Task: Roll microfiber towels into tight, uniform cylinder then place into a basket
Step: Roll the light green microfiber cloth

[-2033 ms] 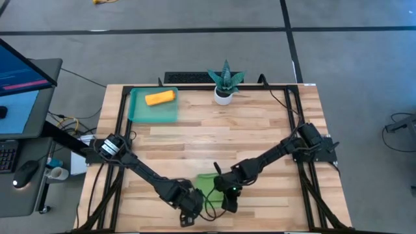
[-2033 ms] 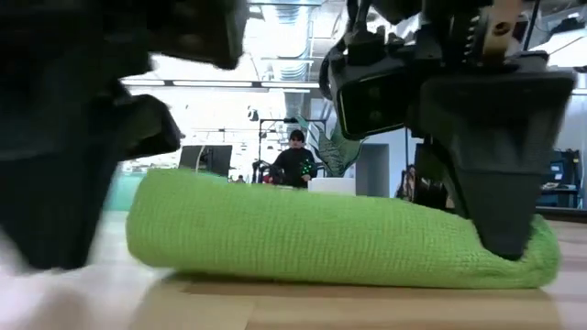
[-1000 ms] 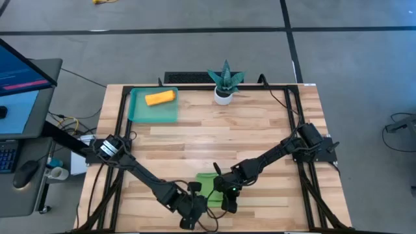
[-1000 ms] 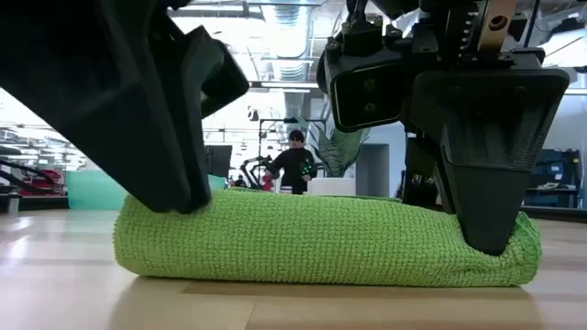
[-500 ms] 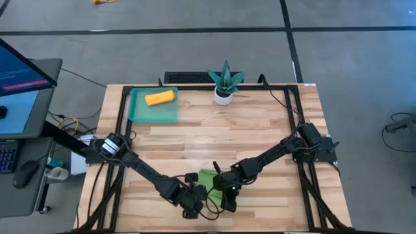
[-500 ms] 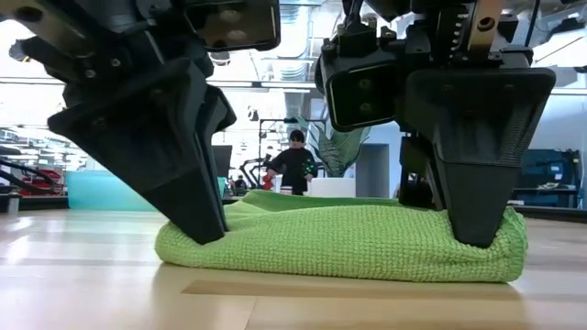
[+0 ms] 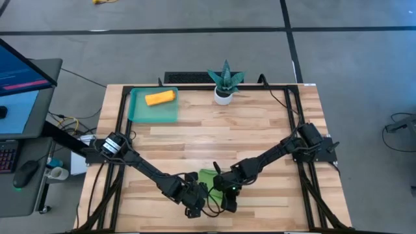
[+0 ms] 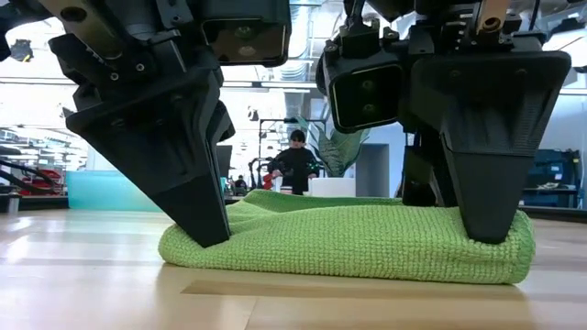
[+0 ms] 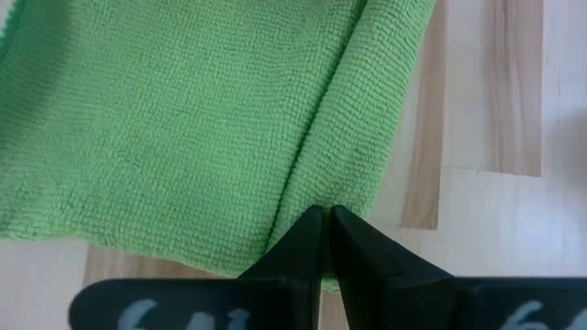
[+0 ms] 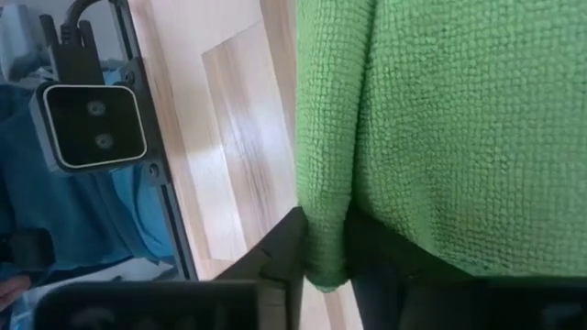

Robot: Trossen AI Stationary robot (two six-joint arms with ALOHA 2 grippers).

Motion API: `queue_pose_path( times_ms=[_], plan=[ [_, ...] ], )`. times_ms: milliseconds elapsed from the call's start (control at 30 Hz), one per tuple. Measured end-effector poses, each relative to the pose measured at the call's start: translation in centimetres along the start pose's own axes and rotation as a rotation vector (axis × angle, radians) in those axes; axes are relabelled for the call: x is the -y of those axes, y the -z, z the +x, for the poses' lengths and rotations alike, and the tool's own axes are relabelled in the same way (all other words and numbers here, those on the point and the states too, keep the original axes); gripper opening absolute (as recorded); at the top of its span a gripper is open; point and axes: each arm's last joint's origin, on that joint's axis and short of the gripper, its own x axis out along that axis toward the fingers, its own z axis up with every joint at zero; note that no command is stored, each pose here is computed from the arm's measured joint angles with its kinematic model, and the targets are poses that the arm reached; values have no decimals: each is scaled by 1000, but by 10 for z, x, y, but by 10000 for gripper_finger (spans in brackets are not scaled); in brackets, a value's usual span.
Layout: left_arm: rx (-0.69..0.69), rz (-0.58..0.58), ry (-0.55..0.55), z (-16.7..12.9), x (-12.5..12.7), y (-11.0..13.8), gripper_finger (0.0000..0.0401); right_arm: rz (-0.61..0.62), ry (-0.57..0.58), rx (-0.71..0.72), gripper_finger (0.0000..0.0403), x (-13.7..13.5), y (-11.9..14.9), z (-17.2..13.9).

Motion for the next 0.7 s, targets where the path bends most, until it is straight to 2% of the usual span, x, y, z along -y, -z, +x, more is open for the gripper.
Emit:
queue_pose_path(
  times_ms=[200,400,500,600,700],
  plan=[
    [-11,-21,8,0,0,0,19,-17,58,53,145,-2,2,1],
    [-18,-55,11,1,-1,1,19,-35,70,30,176,-4,4,-6],
    [-19,-64,12,1,-1,1,19,-47,90,9,184,-8,10,-19],
    [-21,-64,15,1,0,1,19,-61,135,44,188,-18,15,-39],
    [-24,-63,17,1,0,1,19,-176,188,131,190,-36,26,-57]
  ],
)
